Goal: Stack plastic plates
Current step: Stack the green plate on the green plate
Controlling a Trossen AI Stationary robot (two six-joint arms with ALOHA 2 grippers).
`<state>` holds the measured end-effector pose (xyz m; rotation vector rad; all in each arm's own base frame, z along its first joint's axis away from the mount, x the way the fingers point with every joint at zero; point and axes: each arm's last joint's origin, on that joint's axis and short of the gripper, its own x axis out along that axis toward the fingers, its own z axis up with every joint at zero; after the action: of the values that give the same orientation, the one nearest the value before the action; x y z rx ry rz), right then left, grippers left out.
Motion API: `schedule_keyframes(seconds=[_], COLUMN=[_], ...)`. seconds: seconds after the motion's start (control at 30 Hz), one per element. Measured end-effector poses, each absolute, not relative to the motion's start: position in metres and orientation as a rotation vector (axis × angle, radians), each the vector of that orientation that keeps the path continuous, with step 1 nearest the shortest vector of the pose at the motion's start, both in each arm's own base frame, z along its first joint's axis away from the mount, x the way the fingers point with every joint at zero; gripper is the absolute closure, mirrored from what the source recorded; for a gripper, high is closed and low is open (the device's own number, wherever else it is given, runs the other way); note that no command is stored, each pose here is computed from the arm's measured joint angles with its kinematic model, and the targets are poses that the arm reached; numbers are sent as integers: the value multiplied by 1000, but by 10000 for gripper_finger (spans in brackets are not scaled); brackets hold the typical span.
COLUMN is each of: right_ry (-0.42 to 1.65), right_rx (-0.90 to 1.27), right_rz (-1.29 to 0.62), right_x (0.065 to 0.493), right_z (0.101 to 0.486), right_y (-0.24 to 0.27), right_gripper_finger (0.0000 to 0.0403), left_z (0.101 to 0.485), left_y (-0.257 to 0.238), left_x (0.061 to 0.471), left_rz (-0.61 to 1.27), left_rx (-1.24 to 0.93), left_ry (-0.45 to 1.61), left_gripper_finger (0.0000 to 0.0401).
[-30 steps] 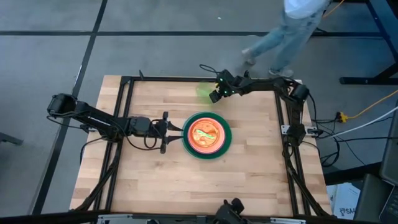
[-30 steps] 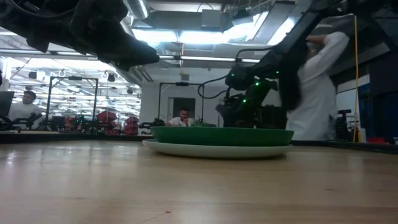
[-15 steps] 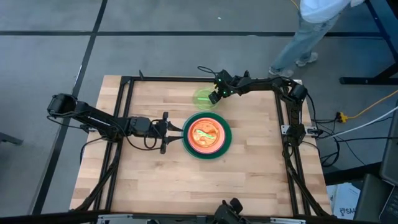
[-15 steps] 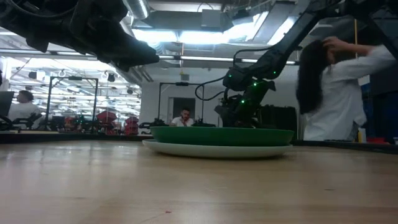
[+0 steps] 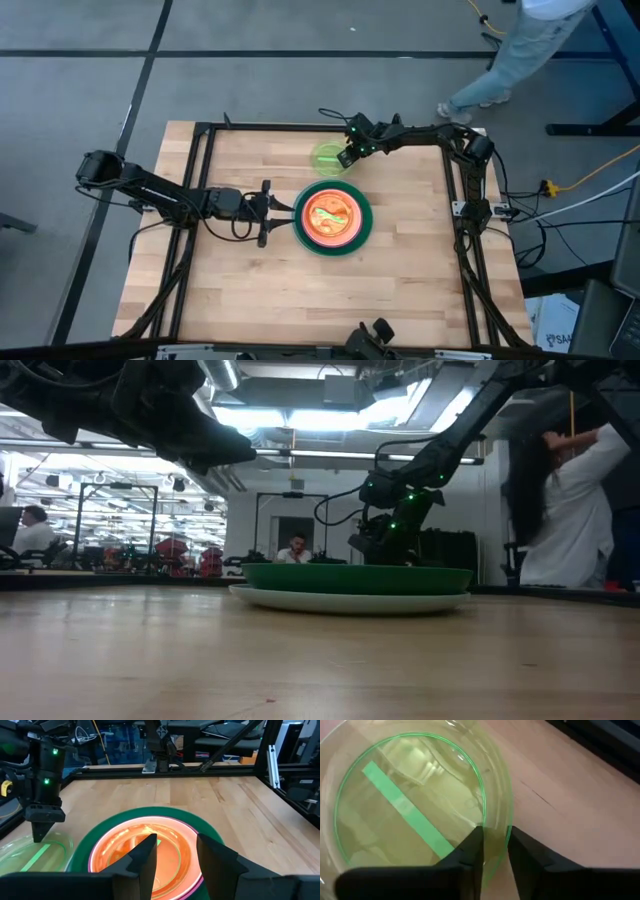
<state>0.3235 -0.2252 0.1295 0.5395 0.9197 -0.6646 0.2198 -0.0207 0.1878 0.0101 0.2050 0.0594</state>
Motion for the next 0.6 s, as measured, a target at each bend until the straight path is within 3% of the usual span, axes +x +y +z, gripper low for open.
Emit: schedule_keyframes(seconds=[0.27, 0.6], right_ry=[945, 948], right_rx=[514, 516], right_rz=[-652, -620], right_x=[322, 322], right_z=[129, 131], right_y=[-225, -223], right_gripper_finger=[374, 401], left_z=[188, 188], left_y=[-21, -21], left_x=[220, 220], left_rz=[59, 67], left_rx=[10, 5], left_ry=[204, 203], left_gripper_finger=[268, 268])
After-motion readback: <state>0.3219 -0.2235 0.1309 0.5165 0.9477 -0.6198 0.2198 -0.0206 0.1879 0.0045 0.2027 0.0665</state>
